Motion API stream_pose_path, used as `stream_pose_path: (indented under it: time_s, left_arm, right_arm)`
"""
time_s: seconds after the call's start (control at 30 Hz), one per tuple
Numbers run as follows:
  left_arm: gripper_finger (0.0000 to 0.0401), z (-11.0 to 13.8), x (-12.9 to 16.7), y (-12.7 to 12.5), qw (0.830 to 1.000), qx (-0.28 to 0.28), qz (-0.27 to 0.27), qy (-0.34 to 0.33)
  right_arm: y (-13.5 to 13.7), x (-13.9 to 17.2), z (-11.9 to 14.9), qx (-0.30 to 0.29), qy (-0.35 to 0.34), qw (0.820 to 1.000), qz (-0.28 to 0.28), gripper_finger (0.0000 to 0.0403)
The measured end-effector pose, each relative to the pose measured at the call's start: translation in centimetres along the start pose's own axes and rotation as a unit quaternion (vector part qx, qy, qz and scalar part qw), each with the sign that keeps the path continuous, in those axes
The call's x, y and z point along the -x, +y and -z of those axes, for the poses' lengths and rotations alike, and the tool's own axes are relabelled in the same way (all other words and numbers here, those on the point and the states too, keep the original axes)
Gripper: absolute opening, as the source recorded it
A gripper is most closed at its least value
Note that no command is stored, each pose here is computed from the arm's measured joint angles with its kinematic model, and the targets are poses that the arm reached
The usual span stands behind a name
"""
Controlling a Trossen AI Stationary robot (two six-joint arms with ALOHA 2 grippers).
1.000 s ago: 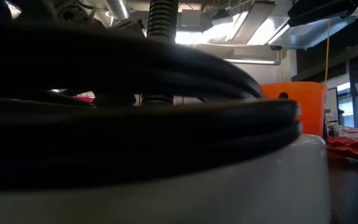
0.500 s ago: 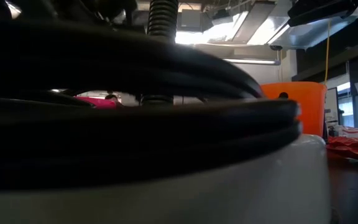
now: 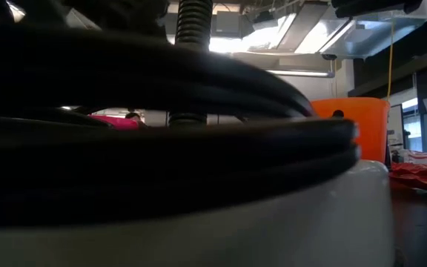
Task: Sort candy
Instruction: Put the red candy into the orange bucket
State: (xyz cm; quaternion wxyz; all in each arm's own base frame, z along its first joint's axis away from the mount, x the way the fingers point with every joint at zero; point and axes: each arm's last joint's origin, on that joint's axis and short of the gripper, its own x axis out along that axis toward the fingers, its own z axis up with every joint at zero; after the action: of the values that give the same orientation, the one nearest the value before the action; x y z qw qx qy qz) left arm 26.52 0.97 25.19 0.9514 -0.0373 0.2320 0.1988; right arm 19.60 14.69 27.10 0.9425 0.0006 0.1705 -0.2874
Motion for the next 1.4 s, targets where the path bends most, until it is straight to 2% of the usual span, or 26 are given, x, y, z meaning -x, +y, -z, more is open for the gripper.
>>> stream_pose_path:
  time_s: [0.3,0.4,0.53,0.73,0.83,1.0,1.23,1.4]
  left_arm:
    - [0.0000,-0.9,0.0,-0.1,0.999,0.014,0.006,-0.042]
    - [0.0000,-0.9,0.1,-0.1,0.999,0.016,0.007,-0.045]
    - [0.0000,-0.9,0.1,-0.1,0.999,0.016,0.007,-0.045]
    - [0.0000,-0.9,0.1,-0.1,0.999,0.016,0.007,-0.045]
    - [0.0000,-0.9,0.0,-0.1,0.999,0.015,0.007,-0.045]
    - [0.0000,-1.0,0.1,-0.1,0.999,0.015,0.007,-0.045]
    - [0.0000,-0.9,0.2,-0.5,0.999,0.013,0.014,-0.046]
    - [0.0000,-1.0,0.2,-0.5,0.999,0.014,0.014,-0.048]
  right_arm:
    - [-1.6,-3.8,-0.9,-0.029,0.047,0.997,0.047,0.0170]
    - [-2.0,-5.1,-1.4,-0.027,0.060,0.997,0.048,0.0170]
    - [-1.8,-6.5,-2.6,-0.014,0.066,0.998,0.002,0.0170]
    - [-1.2,-7.9,-4.8,0.008,0.037,0.991,-0.128,0.0170]
    - [-1.1,-8.3,-5.4,0.015,0.023,0.984,-0.175,0.0170]
    - [-2.0,-9.6,-4.5,0.009,0.023,0.982,-0.186,0.0170]
    - [-3.9,-11.3,-1.8,-0.065,-0.035,0.972,-0.222,0.0170]
    - [-5.0,-11.7,-1.3,-0.093,-0.071,0.973,-0.199,0.0170]
